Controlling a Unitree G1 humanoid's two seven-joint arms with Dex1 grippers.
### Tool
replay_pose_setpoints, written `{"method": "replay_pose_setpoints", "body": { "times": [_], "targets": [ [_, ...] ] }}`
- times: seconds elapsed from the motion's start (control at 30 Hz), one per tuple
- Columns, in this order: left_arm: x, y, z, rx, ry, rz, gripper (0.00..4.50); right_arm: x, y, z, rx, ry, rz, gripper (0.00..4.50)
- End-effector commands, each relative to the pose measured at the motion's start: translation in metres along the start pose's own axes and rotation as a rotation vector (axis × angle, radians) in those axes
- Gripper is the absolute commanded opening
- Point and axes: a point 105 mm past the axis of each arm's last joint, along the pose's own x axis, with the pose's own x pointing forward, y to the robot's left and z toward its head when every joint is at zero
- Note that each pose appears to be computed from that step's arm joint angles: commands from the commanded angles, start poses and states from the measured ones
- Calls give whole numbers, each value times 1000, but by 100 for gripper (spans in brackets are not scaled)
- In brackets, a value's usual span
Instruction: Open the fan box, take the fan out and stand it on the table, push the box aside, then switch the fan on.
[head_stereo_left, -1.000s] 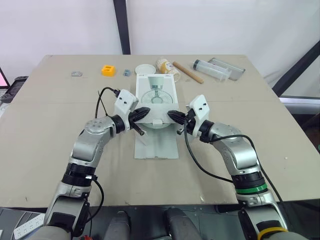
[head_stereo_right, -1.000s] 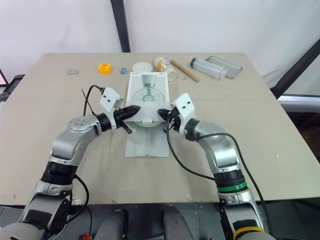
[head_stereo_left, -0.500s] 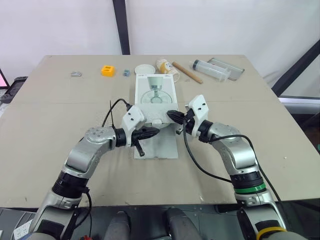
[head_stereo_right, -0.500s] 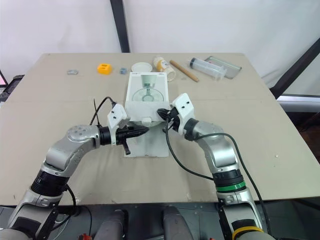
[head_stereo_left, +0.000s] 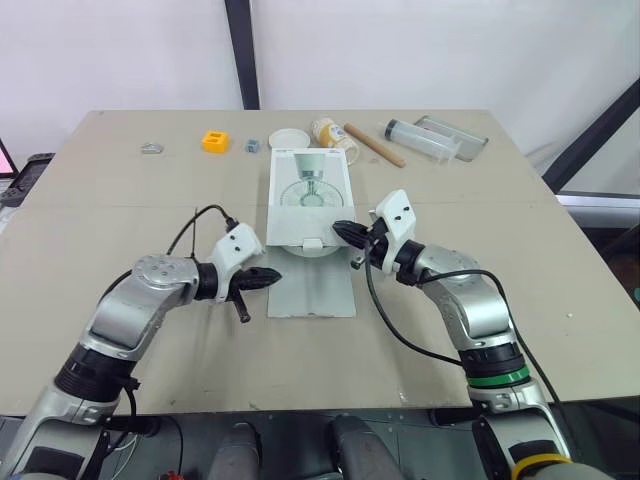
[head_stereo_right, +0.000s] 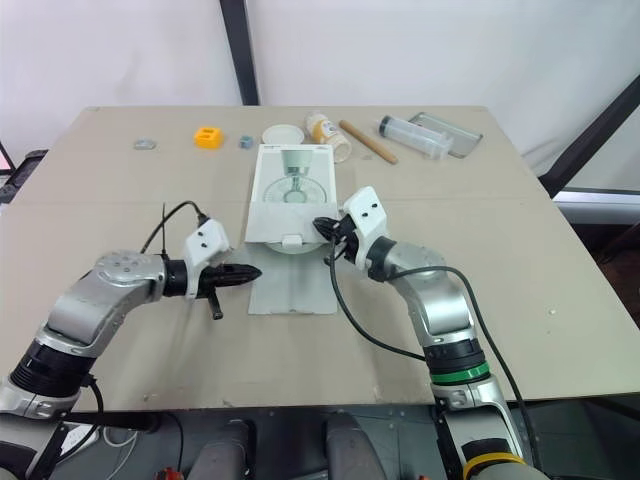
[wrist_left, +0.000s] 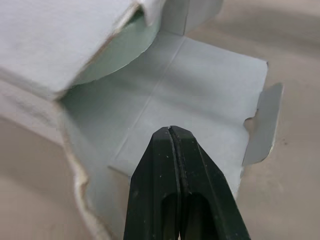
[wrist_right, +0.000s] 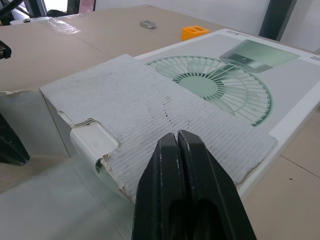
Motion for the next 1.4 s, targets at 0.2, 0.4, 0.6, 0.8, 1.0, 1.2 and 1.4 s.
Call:
{"method": "replay_pose_setpoints", "body": {
  "times": [0.2,0.4,0.6,0.8,1.0,1.2,1.4],
  "targets": [
    [-17,43,-12,-7,15,223,0,2,5,-6,5,18,22,4],
    [-14,67,-8,-41,-41,364,0,0,4,-6,3,21,18,4],
    [2,66,-1,-82,-100,374,0,0,3,-6,2,23,14,4],
    [15,64,5,-115,-148,390,0,0,2,-5,2,21,13,4],
    [21,57,6,-136,-166,368,0,0,3,-6,5,22,15,4],
    [23,52,9,-137,-176,348,0,0,4,-5,7,20,15,4],
    [25,51,12,-140,-186,344,0,1,4,-6,10,19,15,4]
  ]
}}
